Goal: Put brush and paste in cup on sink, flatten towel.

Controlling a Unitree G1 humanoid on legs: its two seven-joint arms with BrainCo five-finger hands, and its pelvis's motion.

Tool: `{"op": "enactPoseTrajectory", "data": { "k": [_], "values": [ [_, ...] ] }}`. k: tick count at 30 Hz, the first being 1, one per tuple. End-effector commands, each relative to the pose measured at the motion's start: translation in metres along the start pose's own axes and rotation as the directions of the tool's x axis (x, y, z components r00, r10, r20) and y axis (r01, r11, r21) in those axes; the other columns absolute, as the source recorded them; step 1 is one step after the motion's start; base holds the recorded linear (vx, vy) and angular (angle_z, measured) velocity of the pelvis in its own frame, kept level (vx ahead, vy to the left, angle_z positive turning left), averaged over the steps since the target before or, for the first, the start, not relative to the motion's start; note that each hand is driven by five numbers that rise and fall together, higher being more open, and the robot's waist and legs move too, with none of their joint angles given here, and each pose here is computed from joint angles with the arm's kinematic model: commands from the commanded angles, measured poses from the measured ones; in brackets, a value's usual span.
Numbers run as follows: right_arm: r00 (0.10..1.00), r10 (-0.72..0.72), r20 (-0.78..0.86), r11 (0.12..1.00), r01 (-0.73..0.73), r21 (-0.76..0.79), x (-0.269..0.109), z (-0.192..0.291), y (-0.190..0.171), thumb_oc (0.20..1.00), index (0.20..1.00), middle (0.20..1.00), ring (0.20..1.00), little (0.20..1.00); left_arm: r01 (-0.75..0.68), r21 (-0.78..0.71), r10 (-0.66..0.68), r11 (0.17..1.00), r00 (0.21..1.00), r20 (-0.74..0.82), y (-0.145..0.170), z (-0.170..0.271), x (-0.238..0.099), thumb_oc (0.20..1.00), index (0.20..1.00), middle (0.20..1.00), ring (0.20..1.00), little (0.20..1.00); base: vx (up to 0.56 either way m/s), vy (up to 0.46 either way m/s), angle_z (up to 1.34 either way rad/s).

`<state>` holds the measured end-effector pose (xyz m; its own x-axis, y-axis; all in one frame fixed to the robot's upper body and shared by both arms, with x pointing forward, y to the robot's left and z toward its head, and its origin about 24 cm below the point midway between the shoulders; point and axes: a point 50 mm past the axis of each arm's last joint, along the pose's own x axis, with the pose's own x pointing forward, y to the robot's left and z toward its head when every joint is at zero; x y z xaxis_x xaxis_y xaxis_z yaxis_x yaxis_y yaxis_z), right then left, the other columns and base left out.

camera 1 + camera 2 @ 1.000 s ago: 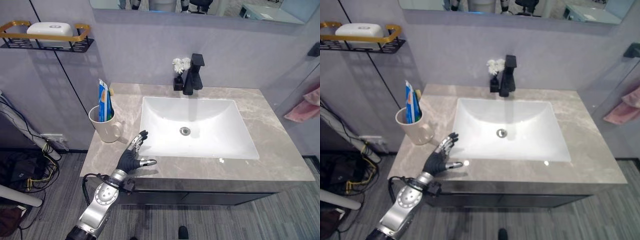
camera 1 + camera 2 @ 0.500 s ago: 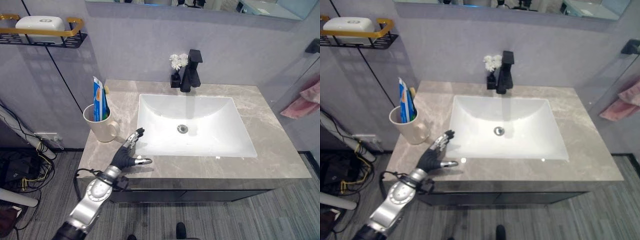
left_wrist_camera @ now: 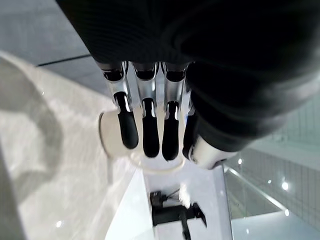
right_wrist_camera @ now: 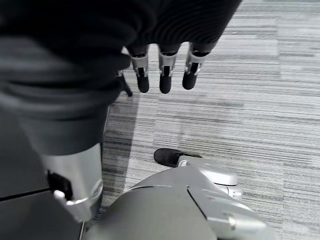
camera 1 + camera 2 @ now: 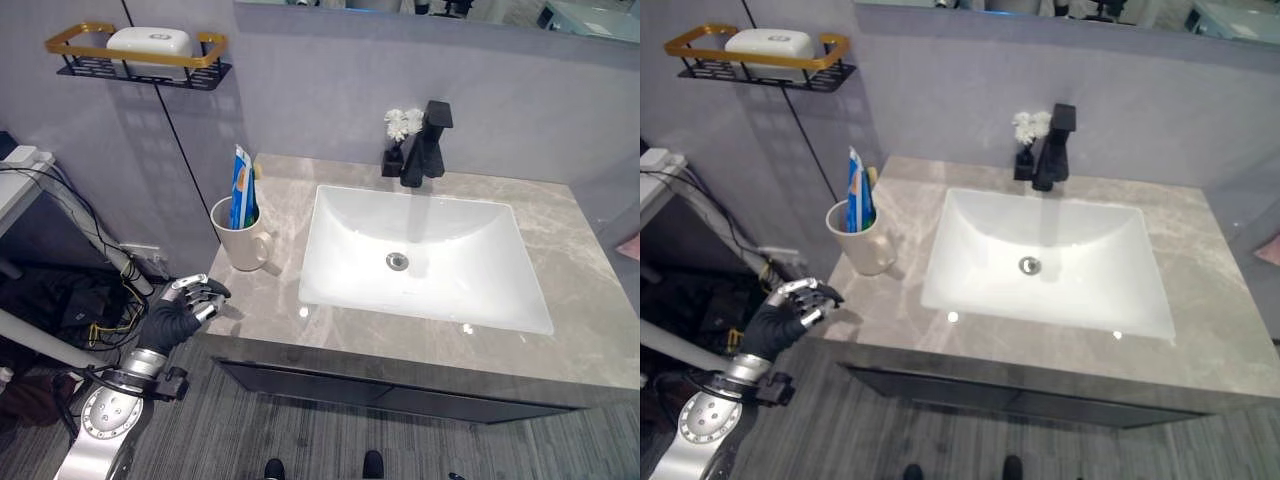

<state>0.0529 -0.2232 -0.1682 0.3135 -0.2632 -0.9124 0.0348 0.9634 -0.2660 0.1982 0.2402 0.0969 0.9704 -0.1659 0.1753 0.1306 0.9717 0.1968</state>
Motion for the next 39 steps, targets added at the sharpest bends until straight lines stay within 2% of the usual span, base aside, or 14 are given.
{"op": "enactPoseTrajectory", "data": {
  "k": [1,12,18,31,39],
  "values": [
    [0.999,0.018,0.043,0.999,-0.016,-0.048,0.004,0.02,0.003,1.0,1.0,1.0,1.0,1.0,0.009,0.021,-0.012,1.0,0.987,0.162,0.005,0.031,0.009,0.2,0.2,0.2,0.2,0.2,-0.03,0.037,0.0],
    [0.999,0.005,0.04,0.998,-0.003,-0.07,0.005,0.021,-0.005,1.0,1.0,1.0,1.0,1.0,-0.03,0.005,0.03,1.0,0.999,0.023,0.017,0.003,0.014,0.2,0.2,0.2,0.2,0.2,-0.03,0.038,-0.02],
    [0.999,-0.009,0.035,0.998,0.011,-0.067,0.005,0.019,-0.009,1.0,1.0,1.0,1.0,1.0,-0.088,0.002,0.088,0.996,0.995,0.042,0.023,0.0,0.025,0.2,0.2,0.2,0.2,0.2,0.0,0.021,-0.1],
    [0.998,0.009,0.069,0.997,-0.003,-0.078,0.005,0.026,-0.006,1.0,1.0,1.0,1.0,1.0,-0.092,-0.021,0.093,0.996,0.995,0.037,0.018,-0.007,0.04,0.2,0.2,0.2,0.2,0.2,0.02,-0.005,-0.02],
    [0.997,0.021,0.08,0.996,-0.014,-0.091,0.004,0.026,-0.002,1.0,1.0,1.0,1.0,1.0,-0.133,0.015,0.132,0.991,0.991,0.033,0.021,-0.011,0.049,0.2,0.2,0.2,0.2,0.2,0.01,-0.013,-0.08]
  ]
}}
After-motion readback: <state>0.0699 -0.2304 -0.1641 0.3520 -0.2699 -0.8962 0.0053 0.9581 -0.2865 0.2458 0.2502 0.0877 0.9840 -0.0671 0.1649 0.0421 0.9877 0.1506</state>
